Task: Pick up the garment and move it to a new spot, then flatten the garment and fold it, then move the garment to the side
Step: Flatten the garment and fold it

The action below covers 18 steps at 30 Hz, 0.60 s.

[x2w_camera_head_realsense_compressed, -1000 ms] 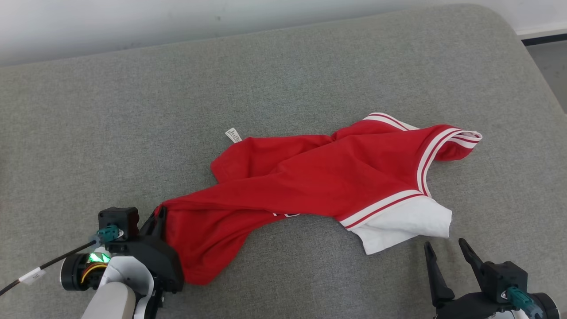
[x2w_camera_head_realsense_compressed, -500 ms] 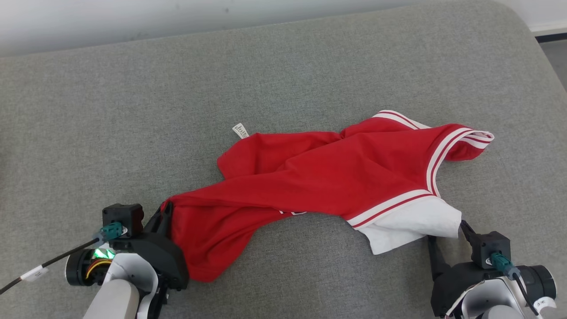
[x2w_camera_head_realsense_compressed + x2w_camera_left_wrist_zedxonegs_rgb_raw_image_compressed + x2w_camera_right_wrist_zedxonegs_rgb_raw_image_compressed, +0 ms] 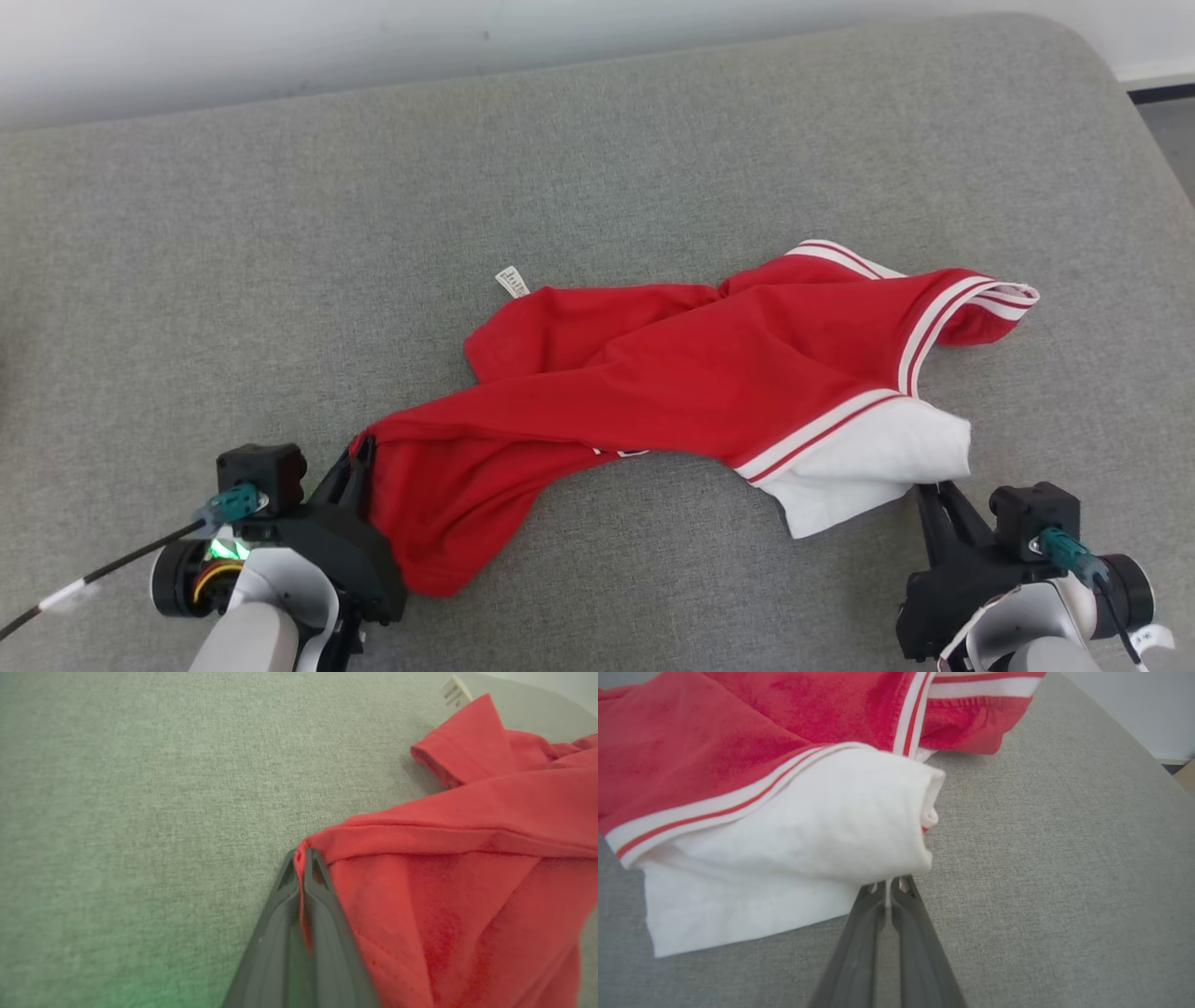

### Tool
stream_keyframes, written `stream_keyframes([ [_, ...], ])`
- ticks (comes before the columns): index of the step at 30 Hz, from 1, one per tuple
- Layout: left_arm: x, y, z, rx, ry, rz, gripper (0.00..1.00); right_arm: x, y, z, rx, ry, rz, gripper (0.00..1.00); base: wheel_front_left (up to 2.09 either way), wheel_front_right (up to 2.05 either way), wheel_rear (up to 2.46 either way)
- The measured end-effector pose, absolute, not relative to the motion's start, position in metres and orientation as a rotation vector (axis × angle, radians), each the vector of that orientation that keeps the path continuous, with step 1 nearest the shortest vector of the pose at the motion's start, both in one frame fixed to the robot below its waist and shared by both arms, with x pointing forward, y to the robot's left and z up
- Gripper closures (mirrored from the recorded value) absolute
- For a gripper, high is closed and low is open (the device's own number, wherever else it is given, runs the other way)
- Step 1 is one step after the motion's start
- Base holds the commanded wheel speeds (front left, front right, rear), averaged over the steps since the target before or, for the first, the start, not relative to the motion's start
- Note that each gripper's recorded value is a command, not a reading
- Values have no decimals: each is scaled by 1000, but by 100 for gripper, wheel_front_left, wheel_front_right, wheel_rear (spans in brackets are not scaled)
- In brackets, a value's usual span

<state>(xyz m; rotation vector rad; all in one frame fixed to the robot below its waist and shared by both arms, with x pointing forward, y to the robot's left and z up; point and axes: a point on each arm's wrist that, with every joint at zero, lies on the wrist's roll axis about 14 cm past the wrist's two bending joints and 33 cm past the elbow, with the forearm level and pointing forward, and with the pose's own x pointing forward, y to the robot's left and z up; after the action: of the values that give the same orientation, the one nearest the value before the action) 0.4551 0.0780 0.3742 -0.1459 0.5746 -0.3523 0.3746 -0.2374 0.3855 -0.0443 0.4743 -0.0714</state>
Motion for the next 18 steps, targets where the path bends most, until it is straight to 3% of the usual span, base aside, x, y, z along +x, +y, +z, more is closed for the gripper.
stream_keyframes([
  [5,460,77,399,-235,495,-350,100,381,-220,423,64,350,-36,100,0,0,0],
  [12,498,76,486,-291,263,-422,100,399,-216,502,205,158,10,100,0,0,0],
  [18,546,79,557,-344,97,-486,100,450,-195,560,269,36,119,100,0,0,0],
])
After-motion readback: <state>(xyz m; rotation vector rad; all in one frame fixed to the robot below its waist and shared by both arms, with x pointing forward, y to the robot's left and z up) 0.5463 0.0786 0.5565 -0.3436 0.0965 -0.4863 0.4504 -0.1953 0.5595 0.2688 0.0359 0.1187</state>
